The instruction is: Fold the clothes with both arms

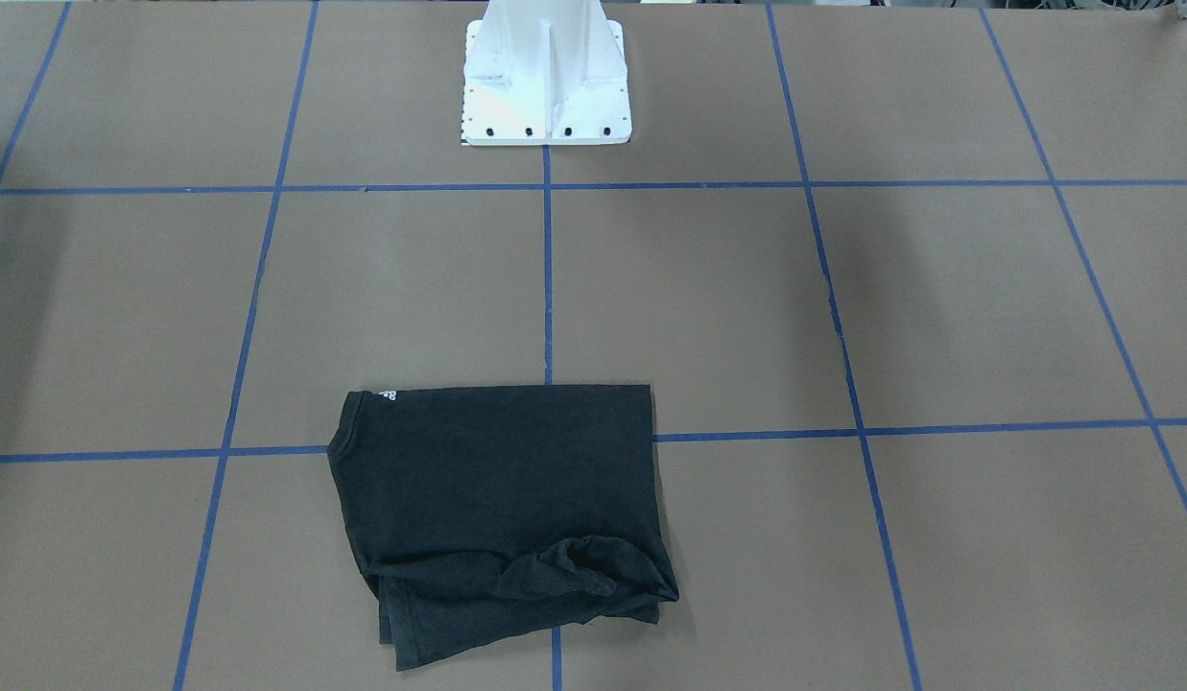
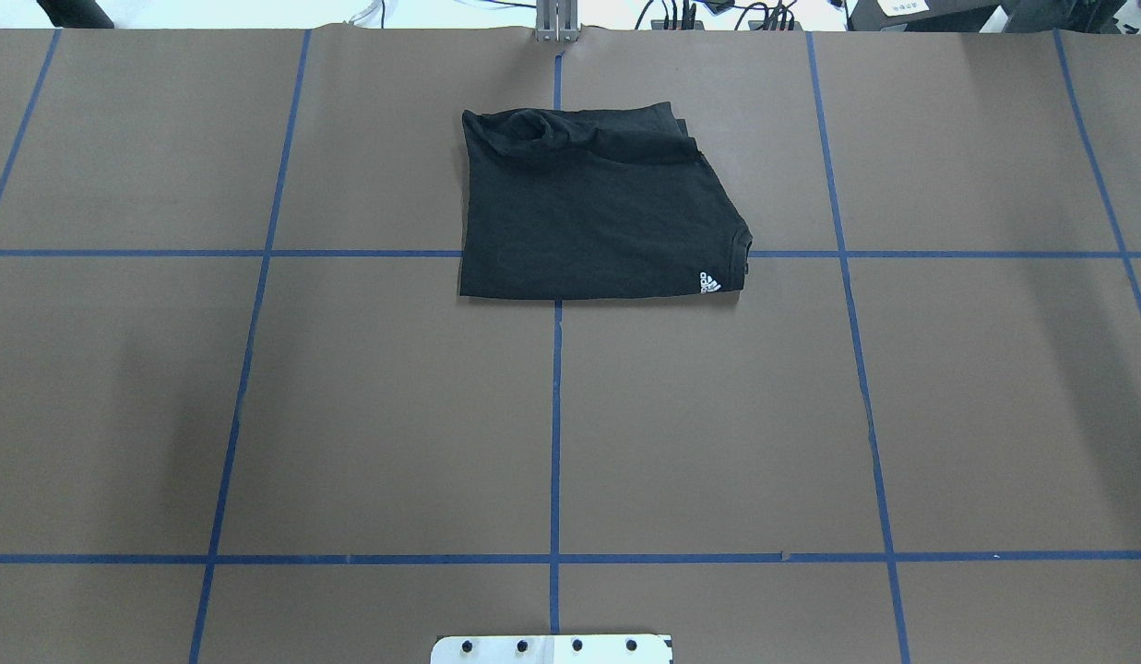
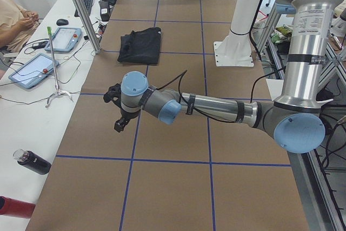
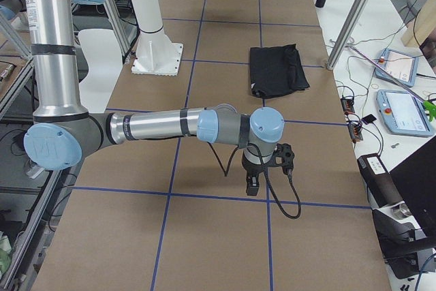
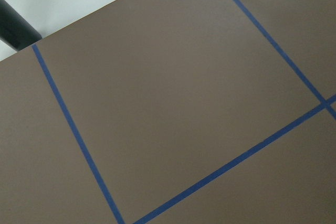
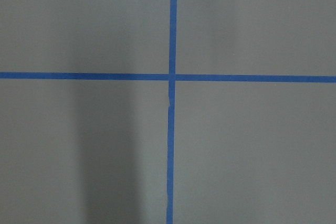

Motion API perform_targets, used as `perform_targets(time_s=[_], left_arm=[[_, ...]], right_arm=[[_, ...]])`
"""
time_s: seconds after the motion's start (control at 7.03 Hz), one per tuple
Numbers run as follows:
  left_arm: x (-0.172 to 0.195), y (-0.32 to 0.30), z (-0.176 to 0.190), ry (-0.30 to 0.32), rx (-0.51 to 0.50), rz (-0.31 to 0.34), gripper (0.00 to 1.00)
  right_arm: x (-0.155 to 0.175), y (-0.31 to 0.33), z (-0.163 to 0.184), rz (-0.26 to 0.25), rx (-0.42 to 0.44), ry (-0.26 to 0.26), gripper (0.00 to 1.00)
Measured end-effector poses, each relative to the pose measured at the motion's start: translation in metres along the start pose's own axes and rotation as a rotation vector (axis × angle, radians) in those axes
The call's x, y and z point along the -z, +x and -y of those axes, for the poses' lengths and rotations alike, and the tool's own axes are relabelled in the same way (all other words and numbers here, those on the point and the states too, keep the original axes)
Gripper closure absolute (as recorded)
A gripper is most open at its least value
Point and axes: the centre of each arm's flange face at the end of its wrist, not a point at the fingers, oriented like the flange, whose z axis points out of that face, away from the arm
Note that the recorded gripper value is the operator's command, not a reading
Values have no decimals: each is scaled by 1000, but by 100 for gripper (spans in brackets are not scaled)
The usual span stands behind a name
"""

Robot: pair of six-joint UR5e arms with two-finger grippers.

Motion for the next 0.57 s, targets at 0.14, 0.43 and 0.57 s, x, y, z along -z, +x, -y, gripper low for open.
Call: perform_targets(time_s=[0.14,0.43,0.57], left_arm=[[-5,-6,-14,-16,18,-1,0],[-4,-4,-20,-14,25,-1,0],[-1,-1,-18,-6,21,-2,0]], right_arm=[[0,0,-5,7,-6,-4,0],[0,1,-9,6,-10,-7,0],[-3,4,-11,7,-14,-11,0]])
